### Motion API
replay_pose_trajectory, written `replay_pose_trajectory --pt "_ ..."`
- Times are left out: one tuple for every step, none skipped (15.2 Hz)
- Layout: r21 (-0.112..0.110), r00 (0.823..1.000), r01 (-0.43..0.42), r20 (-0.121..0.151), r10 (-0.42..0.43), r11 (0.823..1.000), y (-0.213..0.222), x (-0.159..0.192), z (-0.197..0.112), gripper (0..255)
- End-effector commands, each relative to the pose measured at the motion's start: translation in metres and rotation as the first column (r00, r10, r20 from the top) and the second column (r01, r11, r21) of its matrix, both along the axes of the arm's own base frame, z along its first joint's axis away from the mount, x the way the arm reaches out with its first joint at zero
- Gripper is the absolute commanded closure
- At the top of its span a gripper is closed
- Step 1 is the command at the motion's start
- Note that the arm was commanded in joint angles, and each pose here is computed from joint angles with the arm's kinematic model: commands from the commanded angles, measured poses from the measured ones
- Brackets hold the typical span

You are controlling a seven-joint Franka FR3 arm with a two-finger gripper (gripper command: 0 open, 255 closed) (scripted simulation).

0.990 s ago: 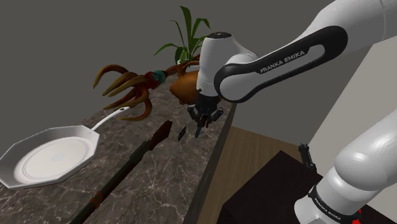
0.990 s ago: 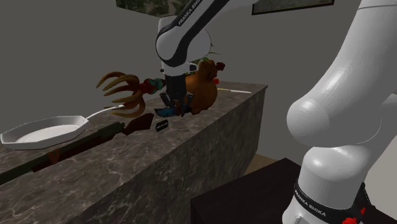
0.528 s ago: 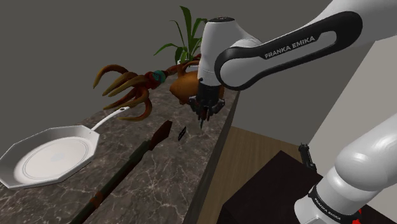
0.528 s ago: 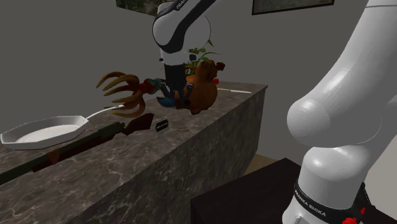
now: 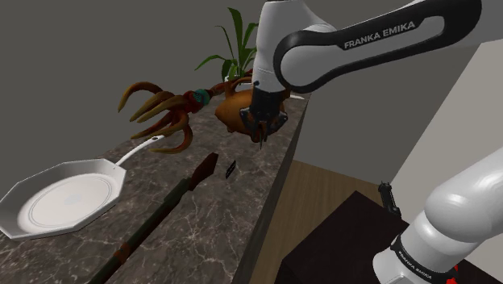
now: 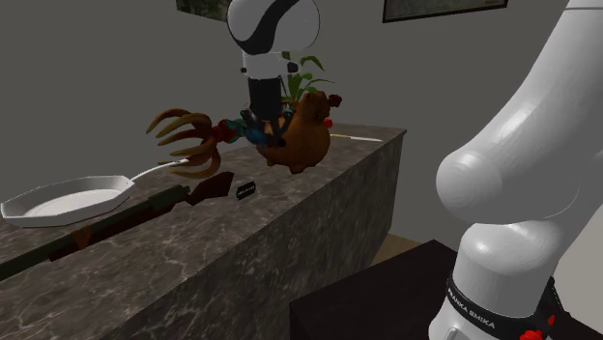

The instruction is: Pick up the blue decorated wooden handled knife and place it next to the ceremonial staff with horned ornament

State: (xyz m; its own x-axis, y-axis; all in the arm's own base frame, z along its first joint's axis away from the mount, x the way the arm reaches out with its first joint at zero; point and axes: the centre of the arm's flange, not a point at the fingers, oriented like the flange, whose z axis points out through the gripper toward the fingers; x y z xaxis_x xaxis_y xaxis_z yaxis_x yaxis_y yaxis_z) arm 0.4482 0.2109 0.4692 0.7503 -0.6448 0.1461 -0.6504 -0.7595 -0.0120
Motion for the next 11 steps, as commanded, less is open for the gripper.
replay_pose_trajectory --pt "0.000 1.000 0.000 0.000 0.000 1.000 0.000 -0.001 0.010 255" --pt "0.000 1.000 0.000 0.000 0.000 1.000 0.000 -0.001 0.016 255" --pt "0.000 1.000 0.000 0.000 0.000 1.000 0.000 -0.001 0.021 255" --pt "0.000 1.000 0.000 0.000 0.000 1.000 0.000 -0.001 0.026 255" --pt "0.000 1.000 0.000 0.000 0.000 1.000 0.000 -0.001 0.032 255" --pt "0.000 1.000 0.000 0.000 0.000 1.000 0.000 -0.001 0.037 255" --pt "0.000 1.000 0.000 0.000 0.000 1.000 0.000 -0.001 0.042 255" --pt "0.000 1.000 0.000 0.000 0.000 1.000 0.000 -0.001 0.047 255" --pt "0.000 1.000 0.000 0.000 0.000 1.000 0.000 -0.001 0.053 255" --pt "0.000 1.000 0.000 0.000 0.000 1.000 0.000 -0.001 0.058 255" --pt "0.000 1.000 0.000 0.000 0.000 1.000 0.000 -0.001 0.063 255"
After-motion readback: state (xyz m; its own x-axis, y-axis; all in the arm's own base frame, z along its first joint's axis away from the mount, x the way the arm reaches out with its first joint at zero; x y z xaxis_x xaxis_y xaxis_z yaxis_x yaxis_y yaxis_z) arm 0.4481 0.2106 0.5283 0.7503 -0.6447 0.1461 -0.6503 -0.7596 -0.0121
